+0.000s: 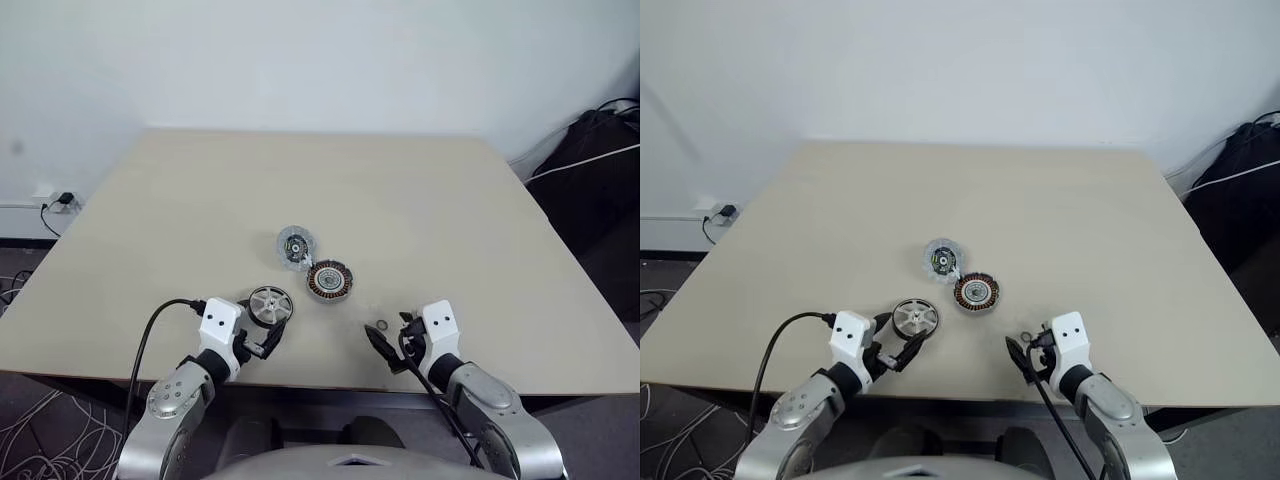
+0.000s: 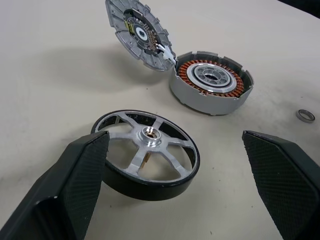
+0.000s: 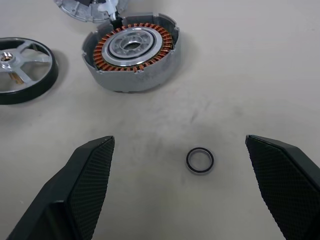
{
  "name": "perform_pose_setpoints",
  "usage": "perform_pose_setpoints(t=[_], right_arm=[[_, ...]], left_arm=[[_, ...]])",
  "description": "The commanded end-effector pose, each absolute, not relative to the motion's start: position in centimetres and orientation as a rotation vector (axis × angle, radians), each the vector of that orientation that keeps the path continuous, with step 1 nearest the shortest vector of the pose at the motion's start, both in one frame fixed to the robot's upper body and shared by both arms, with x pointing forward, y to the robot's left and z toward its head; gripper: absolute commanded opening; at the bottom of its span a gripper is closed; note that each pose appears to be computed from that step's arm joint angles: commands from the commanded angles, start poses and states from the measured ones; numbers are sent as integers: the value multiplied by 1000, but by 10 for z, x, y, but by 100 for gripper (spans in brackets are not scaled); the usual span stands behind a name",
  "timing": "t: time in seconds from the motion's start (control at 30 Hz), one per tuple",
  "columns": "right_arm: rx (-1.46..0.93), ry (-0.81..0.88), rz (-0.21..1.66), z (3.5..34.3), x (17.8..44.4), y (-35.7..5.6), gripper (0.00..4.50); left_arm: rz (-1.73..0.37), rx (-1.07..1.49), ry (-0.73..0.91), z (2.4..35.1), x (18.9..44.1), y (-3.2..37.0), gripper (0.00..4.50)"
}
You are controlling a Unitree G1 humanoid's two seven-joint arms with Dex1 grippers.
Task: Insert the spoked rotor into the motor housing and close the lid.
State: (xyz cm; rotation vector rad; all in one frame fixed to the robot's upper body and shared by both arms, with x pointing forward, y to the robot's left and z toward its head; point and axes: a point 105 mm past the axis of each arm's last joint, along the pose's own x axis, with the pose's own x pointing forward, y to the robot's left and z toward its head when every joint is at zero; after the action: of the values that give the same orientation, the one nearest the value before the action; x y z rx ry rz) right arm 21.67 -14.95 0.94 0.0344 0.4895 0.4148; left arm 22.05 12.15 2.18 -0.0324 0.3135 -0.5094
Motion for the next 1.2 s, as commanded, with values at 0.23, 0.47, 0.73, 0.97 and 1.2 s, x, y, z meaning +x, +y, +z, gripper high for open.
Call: perform_pose_setpoints(t=[0.23,0.47,0.73,0.97,1.2], right_arm=[[14,449,420,19,217,-148,448],[5,459,393,15,216,-156,448],[-9,439,316,5,232,-159,448],[-14,438,320,-10,242,-147,448],[-7,461,317,-23,242,-145,448]], left_arm=[[-526,-41,265,36,223,117,450],[-529,-42,266,38,222,116,450],[-536,-40,260,38,224,114,450],[-539,-33,253,39,226,114,450],[-538,-30,251,39,226,114,450]])
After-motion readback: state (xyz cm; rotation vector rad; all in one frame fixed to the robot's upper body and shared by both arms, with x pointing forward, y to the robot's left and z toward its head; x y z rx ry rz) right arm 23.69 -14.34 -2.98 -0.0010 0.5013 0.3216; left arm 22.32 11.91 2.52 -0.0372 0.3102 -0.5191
